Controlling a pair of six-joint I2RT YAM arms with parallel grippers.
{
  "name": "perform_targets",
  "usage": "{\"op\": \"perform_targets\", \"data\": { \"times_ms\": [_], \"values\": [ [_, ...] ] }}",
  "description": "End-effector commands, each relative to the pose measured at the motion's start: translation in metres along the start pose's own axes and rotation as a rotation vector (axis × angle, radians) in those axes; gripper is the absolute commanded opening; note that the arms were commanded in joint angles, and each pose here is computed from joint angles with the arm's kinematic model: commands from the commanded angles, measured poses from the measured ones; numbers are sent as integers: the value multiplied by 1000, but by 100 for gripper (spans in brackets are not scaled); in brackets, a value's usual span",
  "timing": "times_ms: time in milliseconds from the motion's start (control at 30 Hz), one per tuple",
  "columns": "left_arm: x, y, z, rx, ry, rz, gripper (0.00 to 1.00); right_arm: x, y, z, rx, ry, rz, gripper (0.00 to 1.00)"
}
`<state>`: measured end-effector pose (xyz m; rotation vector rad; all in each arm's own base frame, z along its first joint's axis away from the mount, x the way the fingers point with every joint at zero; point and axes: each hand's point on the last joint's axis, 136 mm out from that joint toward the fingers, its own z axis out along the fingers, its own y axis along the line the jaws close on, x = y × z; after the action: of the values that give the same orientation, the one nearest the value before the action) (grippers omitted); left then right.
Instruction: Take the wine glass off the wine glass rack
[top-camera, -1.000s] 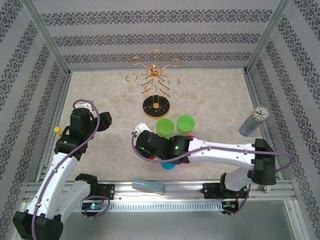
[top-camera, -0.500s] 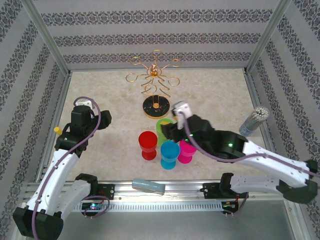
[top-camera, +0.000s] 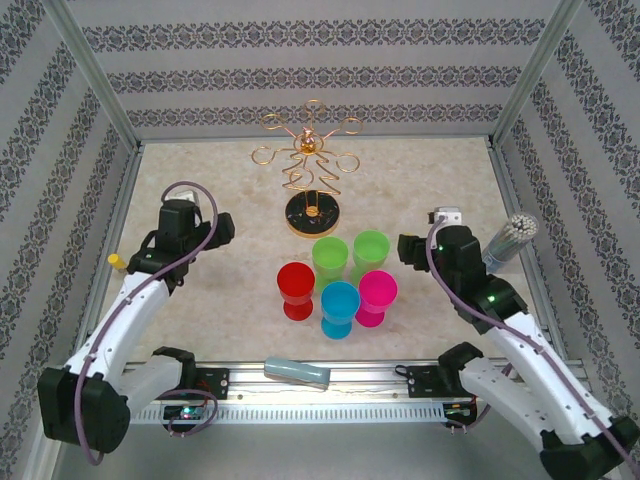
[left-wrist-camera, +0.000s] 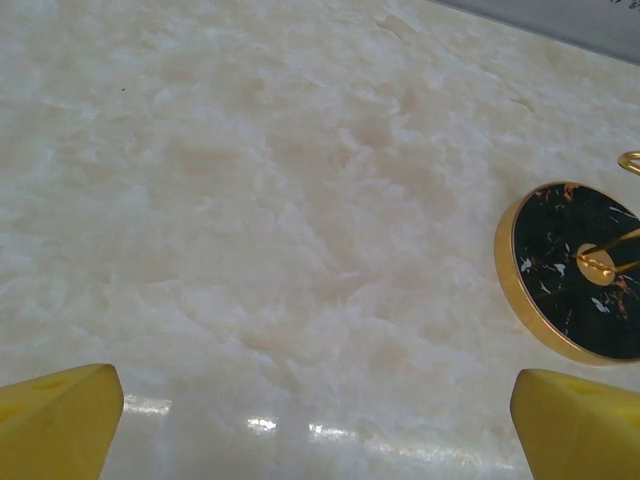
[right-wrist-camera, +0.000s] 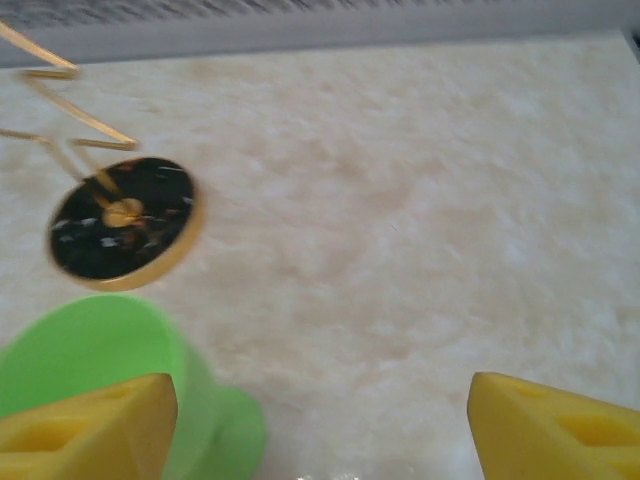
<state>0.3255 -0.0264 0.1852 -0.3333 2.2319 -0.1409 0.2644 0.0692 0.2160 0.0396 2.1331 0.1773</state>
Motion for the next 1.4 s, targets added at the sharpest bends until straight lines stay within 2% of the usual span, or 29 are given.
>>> {"op": "perform_targets", "data": {
  "times_ms": [0, 100, 300, 433, 767, 967, 1367],
  "values": [
    [-17, 5, 8, -32, -65, 18, 100, -13, -2, 10, -55, -48, 46, 96],
    [-17, 7, 16, -45, -85, 43, 100, -14, -30, 27, 81, -76, 40, 98],
    [-17, 17, 28, -92, -147, 88, 100, 3, -66, 63, 195, -66, 30, 98],
    [-12, 20, 42, -116, -125, 118, 100, 11, -78, 76, 210, -72, 52, 98],
    [-17, 21, 61, -133, -198, 186, 100, 16, -93, 102, 227, -70, 47, 98],
    [-20, 23, 70, -145, -255, 231, 100, 16, -94, 124, 217, -67, 36, 98],
    [-8, 31, 100, -199, -291, 346, 100, 12, -92, 153, 200, -84, 10, 98]
  ]
}}
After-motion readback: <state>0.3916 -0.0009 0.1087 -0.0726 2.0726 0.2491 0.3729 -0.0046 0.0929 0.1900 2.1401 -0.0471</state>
